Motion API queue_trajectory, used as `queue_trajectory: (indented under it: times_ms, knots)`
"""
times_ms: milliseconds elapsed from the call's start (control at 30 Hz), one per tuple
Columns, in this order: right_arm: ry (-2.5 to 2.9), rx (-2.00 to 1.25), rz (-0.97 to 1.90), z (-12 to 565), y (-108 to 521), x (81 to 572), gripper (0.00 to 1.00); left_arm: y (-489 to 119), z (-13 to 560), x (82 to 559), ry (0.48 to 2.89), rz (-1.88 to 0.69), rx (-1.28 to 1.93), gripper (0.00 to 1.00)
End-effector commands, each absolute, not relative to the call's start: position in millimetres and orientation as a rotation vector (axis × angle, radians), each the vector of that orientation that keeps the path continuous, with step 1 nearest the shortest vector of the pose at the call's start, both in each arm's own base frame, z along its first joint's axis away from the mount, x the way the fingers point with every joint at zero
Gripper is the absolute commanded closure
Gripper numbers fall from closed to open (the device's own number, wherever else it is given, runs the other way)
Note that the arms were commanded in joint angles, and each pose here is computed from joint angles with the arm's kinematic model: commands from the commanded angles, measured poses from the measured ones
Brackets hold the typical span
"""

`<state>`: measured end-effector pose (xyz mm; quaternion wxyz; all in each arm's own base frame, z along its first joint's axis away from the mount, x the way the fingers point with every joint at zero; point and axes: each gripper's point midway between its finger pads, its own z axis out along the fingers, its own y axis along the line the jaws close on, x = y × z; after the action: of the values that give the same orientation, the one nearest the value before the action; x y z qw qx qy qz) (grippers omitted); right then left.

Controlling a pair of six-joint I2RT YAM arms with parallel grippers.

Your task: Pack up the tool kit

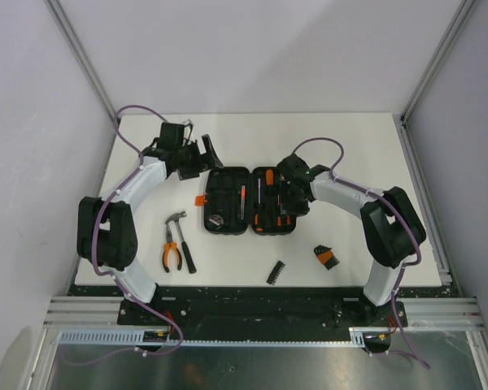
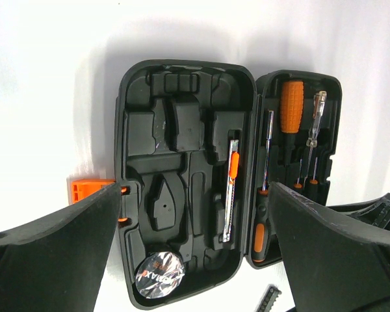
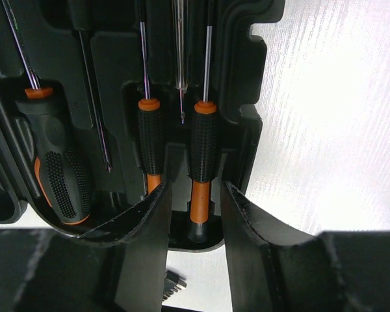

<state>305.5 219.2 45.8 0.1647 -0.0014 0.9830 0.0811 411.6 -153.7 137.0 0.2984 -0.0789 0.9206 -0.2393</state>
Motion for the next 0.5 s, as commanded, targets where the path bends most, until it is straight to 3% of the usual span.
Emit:
queue_trajectory:
  times_ms: [0, 100, 333, 467]
  knots:
    - [2.747, 0.027, 0.257, 67.6, 221.2, 314.3, 0.59, -156.0, 151.2, 417.0, 2.393, -0.638, -0.146, 0.01]
    - [2.706, 0.028, 0.288, 79.7, 224.5, 321.4, 0.61, -156.2, 150.7, 416.8, 2.394, -0.640, -0.145, 0.01]
    - [2.718, 0.005, 0.269, 77.0, 222.7, 322.1, 0.86, -157.0, 153.7, 415.2, 2.389, -0.647, -0.140, 0.01]
    - [2.776, -0.006, 0.223, 60.2, 219.0, 315.0, 0.90, -156.5, 151.8, 414.6, 2.393, -0.647, -0.143, 0.01]
